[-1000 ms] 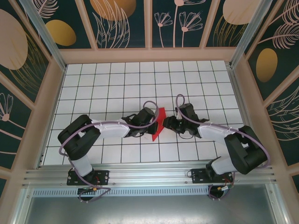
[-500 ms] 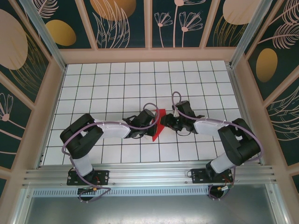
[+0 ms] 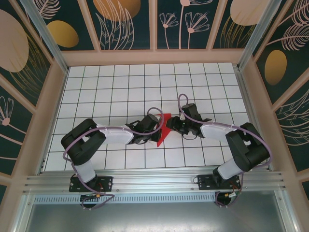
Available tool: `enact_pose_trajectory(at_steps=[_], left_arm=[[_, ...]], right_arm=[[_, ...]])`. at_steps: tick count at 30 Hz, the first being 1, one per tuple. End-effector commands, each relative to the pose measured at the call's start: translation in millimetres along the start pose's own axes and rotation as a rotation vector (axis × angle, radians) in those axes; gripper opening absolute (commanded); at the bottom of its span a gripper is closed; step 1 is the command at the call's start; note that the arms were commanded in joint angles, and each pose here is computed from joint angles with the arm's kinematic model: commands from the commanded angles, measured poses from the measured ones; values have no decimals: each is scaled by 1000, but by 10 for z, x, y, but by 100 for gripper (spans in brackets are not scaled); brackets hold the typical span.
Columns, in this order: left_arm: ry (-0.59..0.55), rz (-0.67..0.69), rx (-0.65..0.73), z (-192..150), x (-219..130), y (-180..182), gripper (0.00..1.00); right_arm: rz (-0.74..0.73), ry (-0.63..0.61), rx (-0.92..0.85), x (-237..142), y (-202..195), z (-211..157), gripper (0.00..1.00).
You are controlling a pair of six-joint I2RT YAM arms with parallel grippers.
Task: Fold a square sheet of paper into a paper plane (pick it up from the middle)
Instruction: Fourth fold the wing at the center of the table.
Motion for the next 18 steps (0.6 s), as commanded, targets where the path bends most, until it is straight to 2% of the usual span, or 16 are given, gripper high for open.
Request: enact_pose_trajectory(at_steps=[1,8,18], left_arm=[[-33,-8,17,47,-71,-6,0],[-40,7,21,52,-92,4,0],[-43,7,23,67,-87,-1,0]], right_arm=[[-12,-6,25,21,-35,13,48],[-31,-34,36,-20,-57,32,50],[19,14,50,86,-55,11,50]])
Point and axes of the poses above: each hand's point on the last joint's axis, 136 mm out from that joint toward the fingers, its own x axis out along the fingers, its own y axis along the line the jaws close on, z = x × y, the point moved 9 cm from there along -x, back along the fingers, and after that the axes turned 1 degree about x, right-handed, at the moved point
